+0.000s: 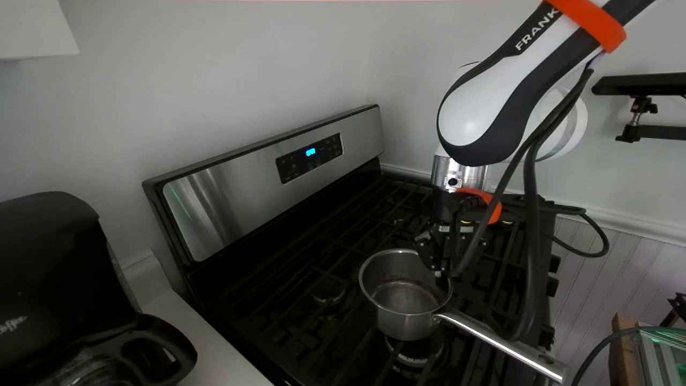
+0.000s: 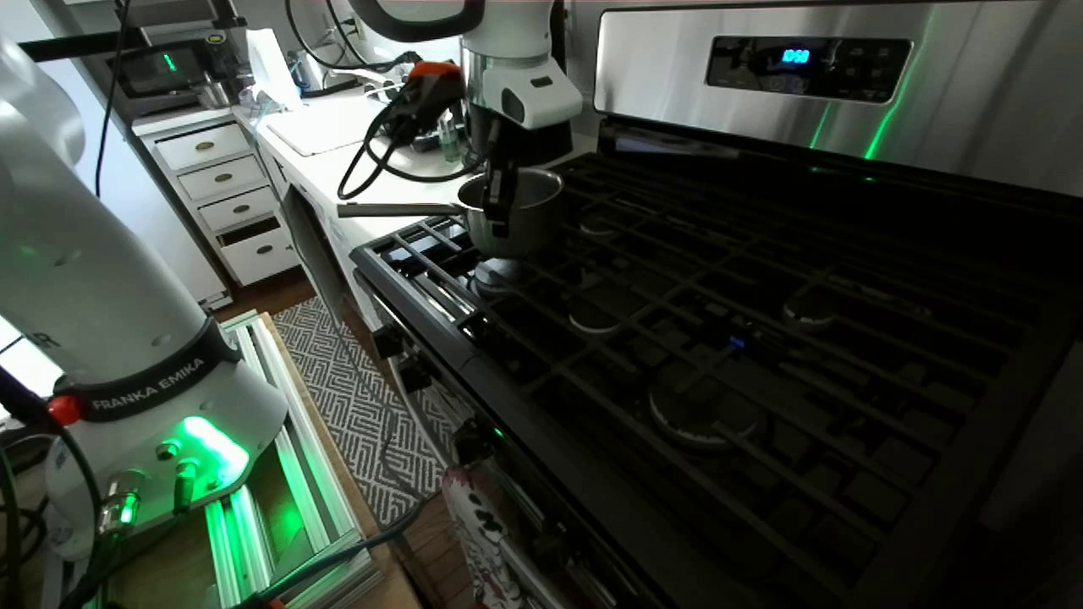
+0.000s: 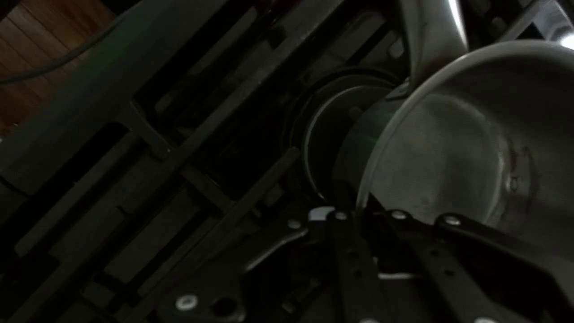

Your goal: Move the silver pot forwards

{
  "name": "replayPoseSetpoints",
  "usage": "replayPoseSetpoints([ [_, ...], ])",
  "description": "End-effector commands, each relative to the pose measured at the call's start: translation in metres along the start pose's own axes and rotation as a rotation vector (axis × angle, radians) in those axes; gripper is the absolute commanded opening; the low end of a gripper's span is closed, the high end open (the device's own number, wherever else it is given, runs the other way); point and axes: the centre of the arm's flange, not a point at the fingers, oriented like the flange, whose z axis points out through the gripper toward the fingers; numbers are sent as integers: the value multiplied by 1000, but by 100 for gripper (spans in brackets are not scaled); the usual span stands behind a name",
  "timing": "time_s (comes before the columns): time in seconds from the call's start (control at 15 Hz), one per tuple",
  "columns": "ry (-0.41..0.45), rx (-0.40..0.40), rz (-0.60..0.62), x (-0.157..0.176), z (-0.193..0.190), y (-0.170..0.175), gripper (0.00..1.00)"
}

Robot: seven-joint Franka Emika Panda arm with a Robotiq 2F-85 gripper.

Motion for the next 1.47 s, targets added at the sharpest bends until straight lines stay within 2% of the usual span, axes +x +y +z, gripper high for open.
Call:
replayPoseSetpoints([
  [0.0,-2,17,-15,-15,-6,13,2],
  [1.13,-19,-36,-16,-18,-5,21,2],
  [1.2,-17,-37,-11,-18,-5,21,32],
  [1.27,-26,-35,-14,-17,-5,21,33],
  [1.4,-46,-31,-8,-18,-5,23,45],
])
